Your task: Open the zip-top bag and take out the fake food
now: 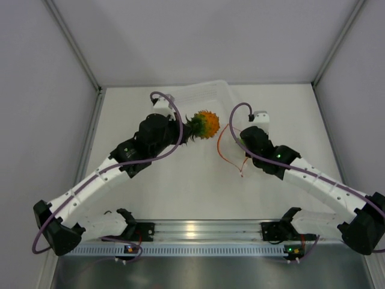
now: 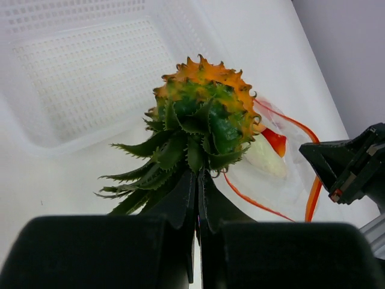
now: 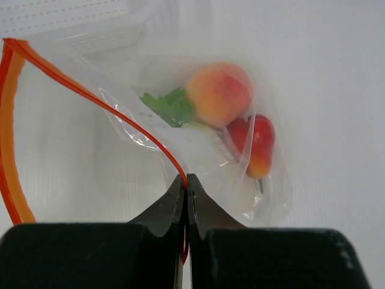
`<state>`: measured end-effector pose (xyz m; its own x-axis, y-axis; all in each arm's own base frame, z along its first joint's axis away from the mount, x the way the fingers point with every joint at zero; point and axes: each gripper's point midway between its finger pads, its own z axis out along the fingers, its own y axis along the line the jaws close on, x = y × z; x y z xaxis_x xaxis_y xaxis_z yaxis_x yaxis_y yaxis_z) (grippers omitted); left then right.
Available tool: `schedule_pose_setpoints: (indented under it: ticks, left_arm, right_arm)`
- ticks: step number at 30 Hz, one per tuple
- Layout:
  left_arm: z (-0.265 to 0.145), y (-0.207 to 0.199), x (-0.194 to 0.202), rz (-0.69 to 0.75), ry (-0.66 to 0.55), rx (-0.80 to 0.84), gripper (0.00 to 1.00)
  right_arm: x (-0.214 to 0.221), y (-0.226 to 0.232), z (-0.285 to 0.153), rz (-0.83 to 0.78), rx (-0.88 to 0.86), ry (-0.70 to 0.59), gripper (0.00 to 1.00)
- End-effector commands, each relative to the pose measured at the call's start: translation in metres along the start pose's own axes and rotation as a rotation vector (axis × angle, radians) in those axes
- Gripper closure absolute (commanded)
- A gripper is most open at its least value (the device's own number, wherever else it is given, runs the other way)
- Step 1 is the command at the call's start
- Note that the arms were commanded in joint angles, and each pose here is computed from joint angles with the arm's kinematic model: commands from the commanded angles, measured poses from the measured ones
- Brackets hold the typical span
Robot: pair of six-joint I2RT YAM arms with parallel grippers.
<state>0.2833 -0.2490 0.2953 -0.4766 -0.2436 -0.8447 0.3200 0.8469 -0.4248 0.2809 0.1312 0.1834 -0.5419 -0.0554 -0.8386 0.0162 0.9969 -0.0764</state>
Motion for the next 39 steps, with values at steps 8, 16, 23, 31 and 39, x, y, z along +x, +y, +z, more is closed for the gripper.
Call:
schedule_pose_setpoints:
  ticks: [8,16,23,31,39]
  left_arm:
    - [-0.002,0.004,-0.055,-0.094,-0.156,0.008,1.0]
    - [0.041,0.037,-0.067,-0.114,-0.125,-0.066,1.0]
    - [0.083,0.087,-0.069,-0.133,-0.106,-0.214,1.0]
    - [0.138,0.116,-0.044,-0.125,0.022,-0.208,1.0]
    - [0.184,0.122,-0.039,-0.14,0.082,-0.124,0.95]
  right_arm:
    - [-0.008,-0.01,-0.004,0.034,0.026,-0.03,1.0]
    - [-0.012,-0.013,-0.014,0.057,-0.005,-0.048,1.0]
    - [-0.019,-0.019,-0.029,0.077,-0.035,-0.073,1.0]
    - [-0.029,-0.027,-0.044,0.098,-0.05,-0.11,1.0]
    - [-0.026,-0.029,-0.047,0.098,-0.059,-0.107,1.0]
